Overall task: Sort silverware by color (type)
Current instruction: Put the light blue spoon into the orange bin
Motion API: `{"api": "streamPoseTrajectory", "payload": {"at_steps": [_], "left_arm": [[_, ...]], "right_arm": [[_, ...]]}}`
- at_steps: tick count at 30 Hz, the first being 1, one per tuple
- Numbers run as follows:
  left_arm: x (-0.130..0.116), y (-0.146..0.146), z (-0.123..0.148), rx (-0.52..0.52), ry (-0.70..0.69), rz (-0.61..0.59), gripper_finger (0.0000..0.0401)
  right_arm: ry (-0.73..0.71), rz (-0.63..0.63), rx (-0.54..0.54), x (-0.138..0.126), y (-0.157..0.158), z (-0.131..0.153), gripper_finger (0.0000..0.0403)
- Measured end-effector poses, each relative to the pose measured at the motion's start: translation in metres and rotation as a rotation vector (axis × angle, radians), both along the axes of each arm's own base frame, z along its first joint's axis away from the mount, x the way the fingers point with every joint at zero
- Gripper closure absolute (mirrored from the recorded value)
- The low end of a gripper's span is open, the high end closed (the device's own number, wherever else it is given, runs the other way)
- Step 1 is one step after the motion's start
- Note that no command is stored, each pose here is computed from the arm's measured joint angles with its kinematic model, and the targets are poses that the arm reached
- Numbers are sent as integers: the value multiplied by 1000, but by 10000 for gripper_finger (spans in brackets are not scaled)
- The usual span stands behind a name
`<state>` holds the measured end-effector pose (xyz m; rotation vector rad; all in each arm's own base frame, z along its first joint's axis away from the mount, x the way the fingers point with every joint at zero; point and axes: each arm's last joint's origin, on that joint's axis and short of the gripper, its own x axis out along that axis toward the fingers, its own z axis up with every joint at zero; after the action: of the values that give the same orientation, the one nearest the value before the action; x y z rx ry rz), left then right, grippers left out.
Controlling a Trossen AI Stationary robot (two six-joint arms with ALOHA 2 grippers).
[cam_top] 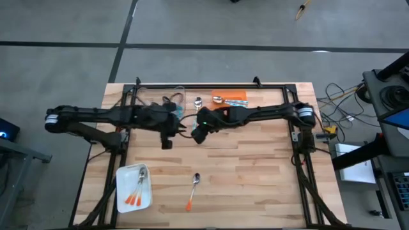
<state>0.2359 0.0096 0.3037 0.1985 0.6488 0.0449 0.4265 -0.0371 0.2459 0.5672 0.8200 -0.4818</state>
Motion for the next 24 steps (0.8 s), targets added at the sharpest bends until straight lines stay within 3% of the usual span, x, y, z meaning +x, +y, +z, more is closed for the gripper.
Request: {"api": "streamPoseTrajectory", "payload": {"at_steps": [10,19,24], "left_arm": [[-48,-1,17,121,-384,-50,357],[-69,-2,-2,137,-392,-53,357],[-78,-1,1,155,-406,-21,357]], "right_arm": [[76,-165,21,42,-17,-33,239],[130,-256,-32,73,-24,-61,239],[165,-289,-75,79,-28,-69,243]]}}
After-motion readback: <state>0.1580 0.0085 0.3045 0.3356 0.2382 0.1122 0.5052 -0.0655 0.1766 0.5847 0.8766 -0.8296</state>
